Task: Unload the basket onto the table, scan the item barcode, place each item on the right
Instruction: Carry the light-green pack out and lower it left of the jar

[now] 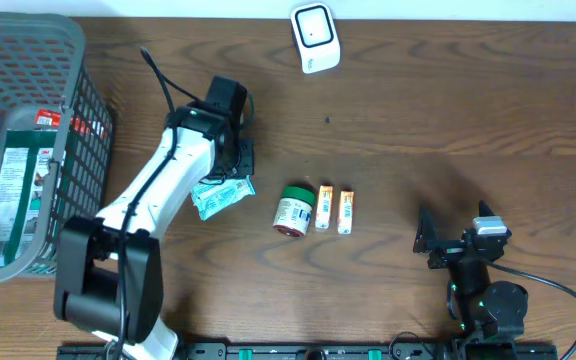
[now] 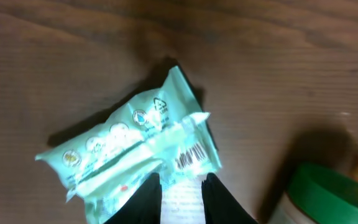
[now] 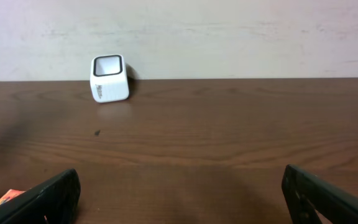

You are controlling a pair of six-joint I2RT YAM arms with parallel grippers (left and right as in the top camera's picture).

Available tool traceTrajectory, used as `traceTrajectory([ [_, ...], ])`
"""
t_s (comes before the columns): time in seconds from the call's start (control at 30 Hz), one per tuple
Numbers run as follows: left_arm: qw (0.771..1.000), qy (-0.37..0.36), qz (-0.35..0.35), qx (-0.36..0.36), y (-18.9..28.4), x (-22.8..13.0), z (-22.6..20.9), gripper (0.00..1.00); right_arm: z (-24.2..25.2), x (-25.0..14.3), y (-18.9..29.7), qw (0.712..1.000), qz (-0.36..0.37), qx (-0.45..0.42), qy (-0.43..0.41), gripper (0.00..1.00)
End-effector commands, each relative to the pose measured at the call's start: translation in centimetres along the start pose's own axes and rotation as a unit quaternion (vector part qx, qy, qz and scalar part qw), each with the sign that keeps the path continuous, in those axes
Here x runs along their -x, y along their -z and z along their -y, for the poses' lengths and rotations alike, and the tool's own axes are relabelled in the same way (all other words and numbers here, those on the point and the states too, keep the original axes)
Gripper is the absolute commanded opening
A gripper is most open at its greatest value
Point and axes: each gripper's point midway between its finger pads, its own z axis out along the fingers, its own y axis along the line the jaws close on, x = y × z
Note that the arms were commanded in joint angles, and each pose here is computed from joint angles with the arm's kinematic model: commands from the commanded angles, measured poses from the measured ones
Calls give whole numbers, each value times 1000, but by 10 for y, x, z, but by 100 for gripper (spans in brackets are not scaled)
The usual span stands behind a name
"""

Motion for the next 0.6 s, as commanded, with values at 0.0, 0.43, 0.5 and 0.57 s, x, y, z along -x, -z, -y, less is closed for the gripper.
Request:
traceTrajectory([
  [0.0, 999, -3, -30, 16, -28, -16, -8, 24, -3, -1, 0, 1000, -2, 7, 6, 99],
  [0.43, 996, 0, -87, 20, -71, -43, -13, 25, -3, -1, 0, 1000, -2, 7, 6, 99],
  [0.5, 997, -1, -79, 17, -65, -40, -11, 25, -3, -1, 0, 1000, -2, 7, 6, 99],
  [0.57, 998, -1, -64, 12, -56, -33, -9, 26, -3, -1, 0, 1000, -2, 7, 6, 99],
])
